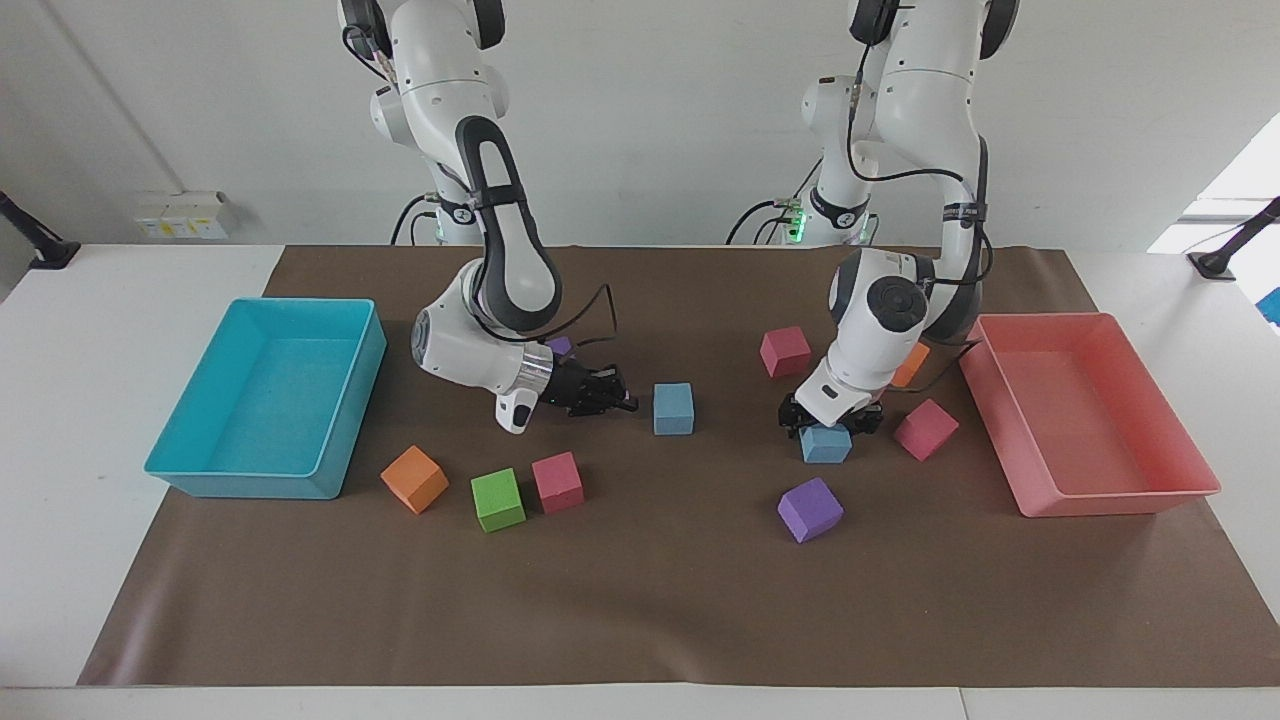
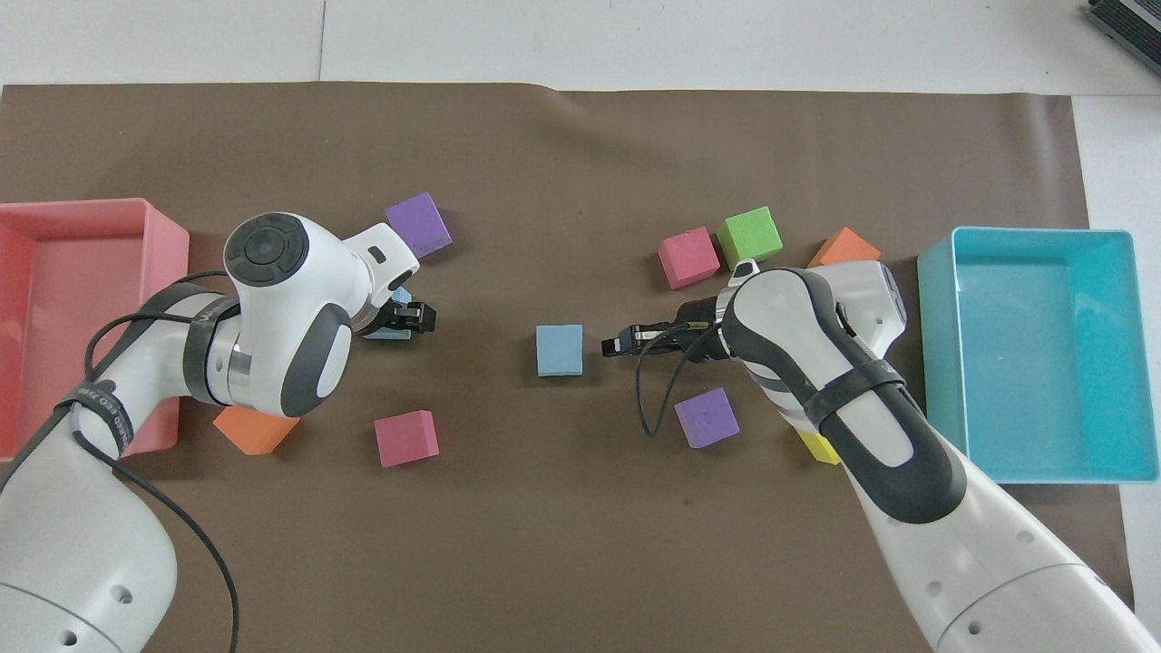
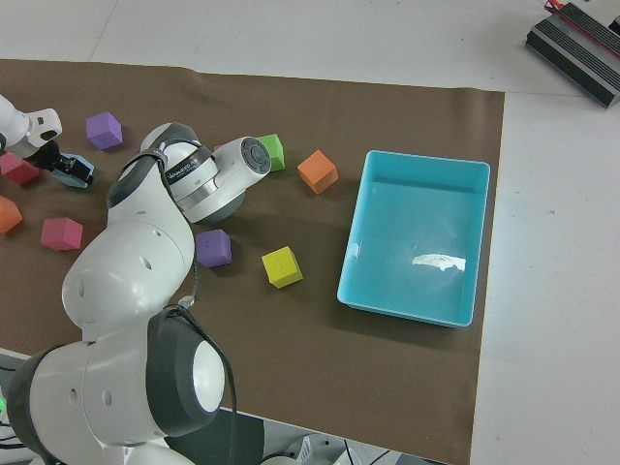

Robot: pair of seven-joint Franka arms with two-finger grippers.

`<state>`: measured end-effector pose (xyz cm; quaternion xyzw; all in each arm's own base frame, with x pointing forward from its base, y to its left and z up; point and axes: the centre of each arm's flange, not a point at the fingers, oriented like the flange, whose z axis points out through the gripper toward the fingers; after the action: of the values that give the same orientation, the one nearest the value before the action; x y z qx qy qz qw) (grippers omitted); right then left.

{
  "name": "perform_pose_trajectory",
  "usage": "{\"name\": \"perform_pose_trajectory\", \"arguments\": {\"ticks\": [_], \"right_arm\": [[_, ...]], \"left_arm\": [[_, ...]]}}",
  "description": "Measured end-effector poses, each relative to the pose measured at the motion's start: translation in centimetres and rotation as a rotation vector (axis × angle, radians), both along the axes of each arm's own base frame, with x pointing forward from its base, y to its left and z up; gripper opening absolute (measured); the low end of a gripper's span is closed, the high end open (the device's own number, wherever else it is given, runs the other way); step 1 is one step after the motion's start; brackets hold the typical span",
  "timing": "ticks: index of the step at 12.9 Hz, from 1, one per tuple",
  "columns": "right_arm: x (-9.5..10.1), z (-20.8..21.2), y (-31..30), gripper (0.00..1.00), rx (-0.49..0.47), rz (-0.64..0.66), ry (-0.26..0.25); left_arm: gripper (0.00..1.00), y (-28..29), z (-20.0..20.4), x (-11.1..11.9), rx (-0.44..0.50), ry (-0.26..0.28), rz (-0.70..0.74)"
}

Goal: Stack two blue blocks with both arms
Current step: 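Carry the held cube with the left gripper above the center cube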

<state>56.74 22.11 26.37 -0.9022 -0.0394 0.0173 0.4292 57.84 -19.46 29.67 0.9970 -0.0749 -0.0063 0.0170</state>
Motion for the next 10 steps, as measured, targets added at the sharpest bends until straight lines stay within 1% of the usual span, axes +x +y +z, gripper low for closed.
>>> {"name": "perform_pose_trajectory", "arguments": {"ticks": [2, 3, 10], "right_arm": [[-0.01, 0.07, 0.32, 0.01, -0.003, 0.002, -0.006], [0.07, 0.15, 0.37, 0.01, -0.005, 0.000, -0.010], [0.04, -0.20, 0.94, 0.01, -0.024, 0.003, -0.033]], "left_arm": [[0.67, -0.02, 0.05, -0.03, 0.001, 0.000, 0.007], [0.59, -0.01, 0.08, -0.05, 0.001, 0.000, 0.008], [0.58, -0.35, 0.11, -0.19, 0.001, 0.000, 0.032]]}}
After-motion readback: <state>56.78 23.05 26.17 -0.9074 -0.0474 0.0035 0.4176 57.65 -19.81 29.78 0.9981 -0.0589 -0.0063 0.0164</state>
